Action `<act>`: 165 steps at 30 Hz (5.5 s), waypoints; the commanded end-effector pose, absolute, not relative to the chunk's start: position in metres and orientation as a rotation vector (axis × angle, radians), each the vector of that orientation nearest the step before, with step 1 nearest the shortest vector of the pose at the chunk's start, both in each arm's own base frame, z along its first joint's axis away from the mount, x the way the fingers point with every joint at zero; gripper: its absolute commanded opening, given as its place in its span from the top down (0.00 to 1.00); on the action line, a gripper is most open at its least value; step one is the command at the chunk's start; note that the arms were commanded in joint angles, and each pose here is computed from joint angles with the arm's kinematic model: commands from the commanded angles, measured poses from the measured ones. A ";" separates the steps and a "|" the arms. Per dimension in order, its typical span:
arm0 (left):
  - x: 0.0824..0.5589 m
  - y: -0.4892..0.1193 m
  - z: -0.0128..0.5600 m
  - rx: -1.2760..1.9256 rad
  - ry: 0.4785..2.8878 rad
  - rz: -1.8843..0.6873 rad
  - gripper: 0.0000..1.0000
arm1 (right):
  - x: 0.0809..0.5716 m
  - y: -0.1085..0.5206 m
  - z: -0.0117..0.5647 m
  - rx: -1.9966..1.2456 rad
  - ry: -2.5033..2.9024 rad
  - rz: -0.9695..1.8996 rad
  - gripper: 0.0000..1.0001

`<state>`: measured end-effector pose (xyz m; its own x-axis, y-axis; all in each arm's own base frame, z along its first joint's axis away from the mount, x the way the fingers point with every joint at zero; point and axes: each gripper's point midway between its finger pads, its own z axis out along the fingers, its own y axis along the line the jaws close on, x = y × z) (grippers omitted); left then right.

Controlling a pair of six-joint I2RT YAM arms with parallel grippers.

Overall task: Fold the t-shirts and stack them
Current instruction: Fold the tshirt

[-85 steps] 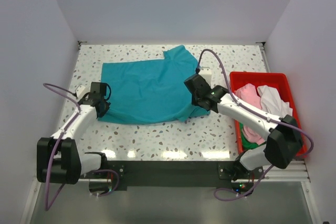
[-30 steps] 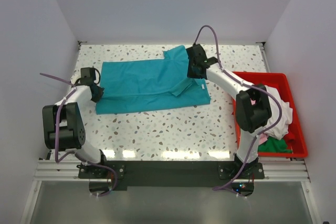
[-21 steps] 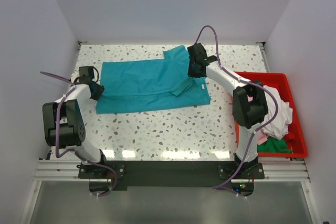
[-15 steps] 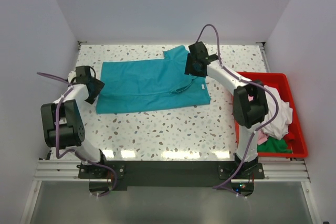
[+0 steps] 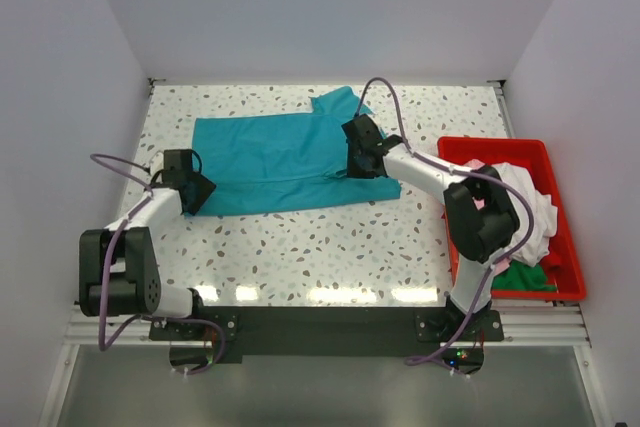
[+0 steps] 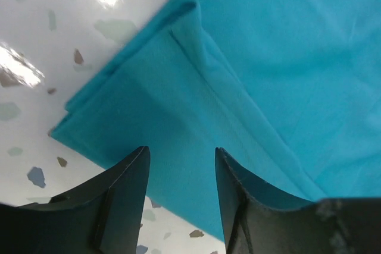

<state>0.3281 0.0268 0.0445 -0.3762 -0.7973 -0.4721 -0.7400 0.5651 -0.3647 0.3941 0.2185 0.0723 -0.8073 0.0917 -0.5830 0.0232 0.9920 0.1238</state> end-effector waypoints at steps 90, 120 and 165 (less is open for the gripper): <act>0.352 0.017 0.069 -1.077 2.179 -0.155 0.50 | 0.473 0.266 0.052 -0.034 2.385 0.156 0.72; 0.391 0.009 0.086 -1.027 2.137 -0.274 0.41 | 0.499 0.248 0.111 0.056 2.271 0.221 0.24; 0.365 0.024 0.126 -1.051 2.058 -0.139 0.24 | 0.379 0.181 0.138 0.110 2.359 0.244 0.26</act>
